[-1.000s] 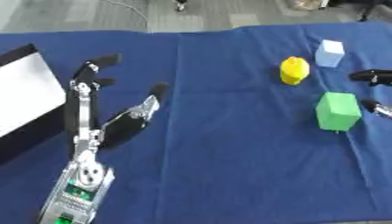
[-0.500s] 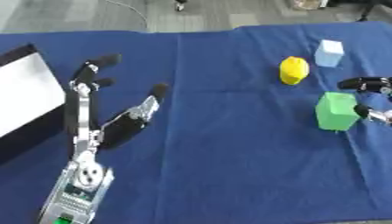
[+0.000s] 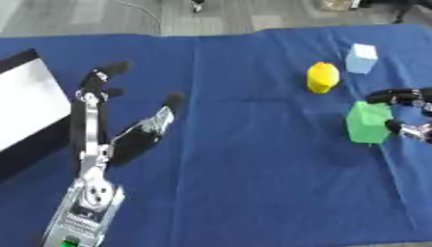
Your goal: Pick up the objects with one hand, pass them to the other hand, and then place them into the box on the other side of the table.
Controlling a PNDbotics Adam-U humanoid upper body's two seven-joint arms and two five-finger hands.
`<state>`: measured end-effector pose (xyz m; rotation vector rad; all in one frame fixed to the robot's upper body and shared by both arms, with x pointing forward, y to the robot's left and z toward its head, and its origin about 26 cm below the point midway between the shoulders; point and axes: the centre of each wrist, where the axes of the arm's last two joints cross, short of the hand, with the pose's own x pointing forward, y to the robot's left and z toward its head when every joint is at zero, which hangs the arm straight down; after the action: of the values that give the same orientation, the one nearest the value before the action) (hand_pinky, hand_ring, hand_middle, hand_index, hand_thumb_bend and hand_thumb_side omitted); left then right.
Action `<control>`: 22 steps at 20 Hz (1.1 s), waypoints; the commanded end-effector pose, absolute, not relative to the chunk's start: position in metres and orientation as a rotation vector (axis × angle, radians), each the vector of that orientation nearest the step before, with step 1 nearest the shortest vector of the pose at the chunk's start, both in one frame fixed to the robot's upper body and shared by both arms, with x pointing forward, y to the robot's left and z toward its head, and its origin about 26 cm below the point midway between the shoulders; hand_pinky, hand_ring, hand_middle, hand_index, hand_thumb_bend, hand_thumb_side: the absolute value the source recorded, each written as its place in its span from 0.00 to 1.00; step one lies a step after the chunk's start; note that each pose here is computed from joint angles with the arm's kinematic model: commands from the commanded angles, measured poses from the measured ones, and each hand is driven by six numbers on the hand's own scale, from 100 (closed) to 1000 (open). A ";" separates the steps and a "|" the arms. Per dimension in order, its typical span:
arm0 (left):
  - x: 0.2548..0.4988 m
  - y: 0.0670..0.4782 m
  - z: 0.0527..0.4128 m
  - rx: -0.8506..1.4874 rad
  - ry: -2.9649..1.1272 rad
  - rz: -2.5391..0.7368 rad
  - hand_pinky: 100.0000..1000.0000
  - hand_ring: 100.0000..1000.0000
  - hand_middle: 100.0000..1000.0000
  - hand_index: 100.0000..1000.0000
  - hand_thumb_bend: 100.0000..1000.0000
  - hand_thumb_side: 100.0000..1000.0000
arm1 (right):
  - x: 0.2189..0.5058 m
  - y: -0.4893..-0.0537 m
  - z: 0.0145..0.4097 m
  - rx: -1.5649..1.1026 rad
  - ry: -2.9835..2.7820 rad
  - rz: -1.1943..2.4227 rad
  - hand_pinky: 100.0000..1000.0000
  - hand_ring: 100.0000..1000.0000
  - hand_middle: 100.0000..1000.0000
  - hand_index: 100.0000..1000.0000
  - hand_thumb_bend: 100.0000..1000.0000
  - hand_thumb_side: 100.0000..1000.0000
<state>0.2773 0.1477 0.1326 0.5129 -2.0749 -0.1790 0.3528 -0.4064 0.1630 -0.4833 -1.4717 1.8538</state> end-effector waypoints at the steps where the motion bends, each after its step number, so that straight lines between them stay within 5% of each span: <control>1: 0.277 0.149 0.136 0.509 -2.093 -0.184 0.69 0.85 0.66 0.73 0.61 0.35 | 0.354 -0.411 0.183 -0.573 -1.461 1.896 0.89 0.97 0.99 1.00 0.00 1.00; 22: 0.276 0.149 0.138 0.499 -2.096 -0.188 0.69 0.85 0.66 0.74 0.60 0.35 | 0.366 -0.411 0.170 -0.656 -1.400 1.966 0.89 0.96 0.99 1.00 0.00 1.00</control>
<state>0.2772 0.1477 0.1324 0.5034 -2.0734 -0.1835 0.3648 -0.4070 0.1562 -0.6145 -1.4072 1.9475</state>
